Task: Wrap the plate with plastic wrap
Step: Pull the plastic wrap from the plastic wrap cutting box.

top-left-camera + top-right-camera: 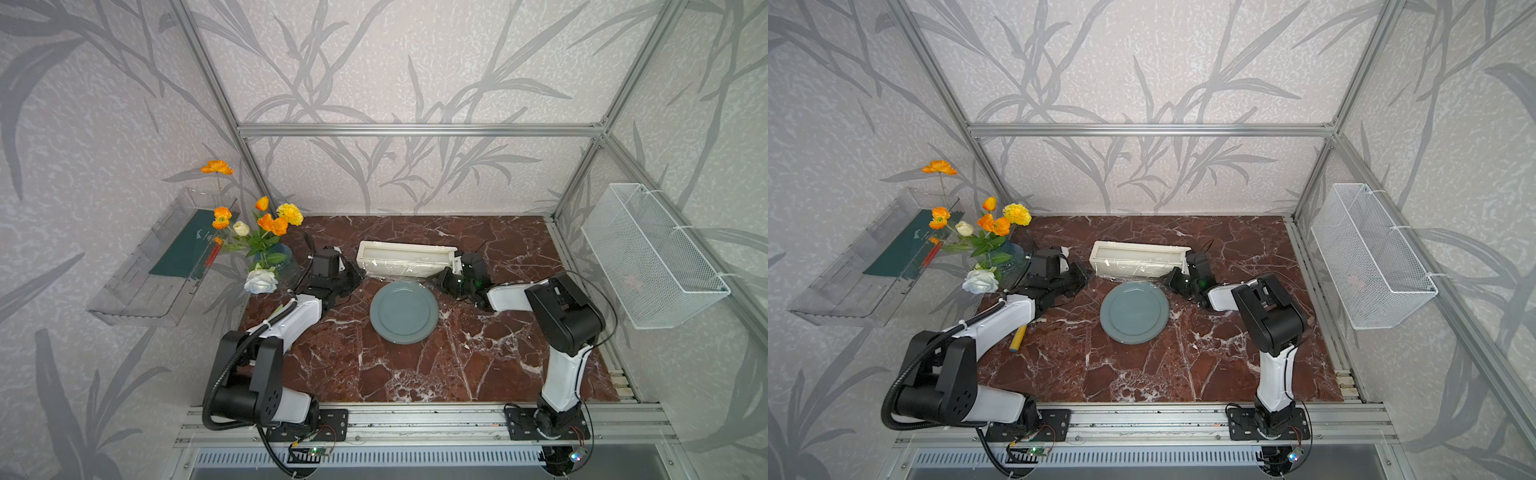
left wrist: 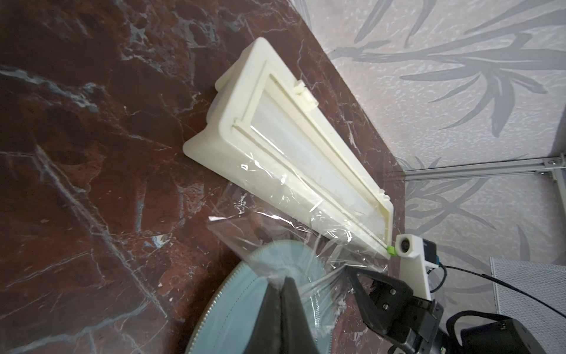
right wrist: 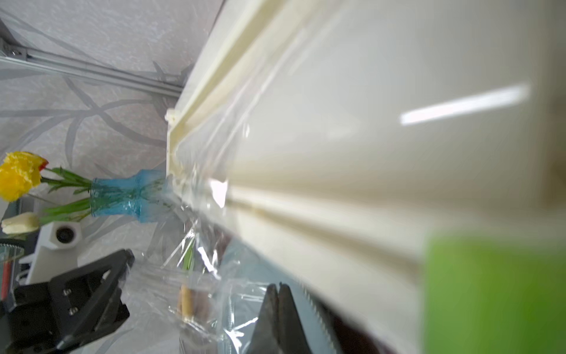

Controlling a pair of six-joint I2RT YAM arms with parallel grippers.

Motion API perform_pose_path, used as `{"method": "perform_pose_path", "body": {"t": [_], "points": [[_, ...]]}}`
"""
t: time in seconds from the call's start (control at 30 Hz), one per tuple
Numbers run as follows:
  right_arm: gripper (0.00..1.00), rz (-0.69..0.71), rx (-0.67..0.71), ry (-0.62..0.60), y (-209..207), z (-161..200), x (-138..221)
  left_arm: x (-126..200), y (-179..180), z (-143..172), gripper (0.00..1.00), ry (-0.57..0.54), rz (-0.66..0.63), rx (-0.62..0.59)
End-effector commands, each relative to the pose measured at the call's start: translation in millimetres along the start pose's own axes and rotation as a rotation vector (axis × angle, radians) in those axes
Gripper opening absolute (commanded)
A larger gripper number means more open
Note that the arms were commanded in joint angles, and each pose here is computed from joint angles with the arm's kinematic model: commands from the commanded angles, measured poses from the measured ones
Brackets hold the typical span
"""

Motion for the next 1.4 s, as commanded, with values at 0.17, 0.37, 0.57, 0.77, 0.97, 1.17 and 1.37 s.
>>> {"method": "perform_pose_path", "body": {"t": [0.17, 0.37, 0.57, 0.77, 0.97, 1.17, 1.37], "points": [[0.0, -0.041, 0.033, -0.06, 9.7, -59.2, -31.8, -33.6, -21.6, -29.9, 0.0, -0.013, 0.047, -0.065], [0.0, -0.116, 0.054, -0.042, 42.8, -53.1, -2.8, -29.5, -31.7, -34.9, 0.0, -0.014, 0.062, -0.067], [0.0, -0.188, 0.091, -0.063, 95.1, -50.8, 47.3, 2.4, -56.2, -46.0, 0.0, -0.041, 0.076, -0.092], [0.0, -0.225, 0.142, -0.036, 128.5, -37.2, 68.0, 38.5, -74.4, -55.6, 0.0, -0.097, 0.063, -0.13], [0.0, -0.226, 0.162, -0.046, 136.0, -25.6, 78.7, 53.9, -72.5, -54.0, 0.0, -0.147, 0.065, -0.111], [0.0, -0.207, 0.187, -0.049, 138.6, -20.0, 93.0, 61.1, -77.0, -55.1, 0.0, -0.145, 0.063, -0.123], [0.0, -0.154, 0.238, -0.072, 145.7, -16.6, 118.0, 72.5, -80.4, -53.4, 0.0, -0.158, 0.076, -0.128]]}}
Point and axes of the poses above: each gripper's point midway between its finger pads, its own x axis back along the fingers, its own y axis along the line the jaws close on, z = x × y, the point moved 4 cm from there along x, back along the fingers, and after that the axes turned 1 degree about -x, right-handed, at the moved point
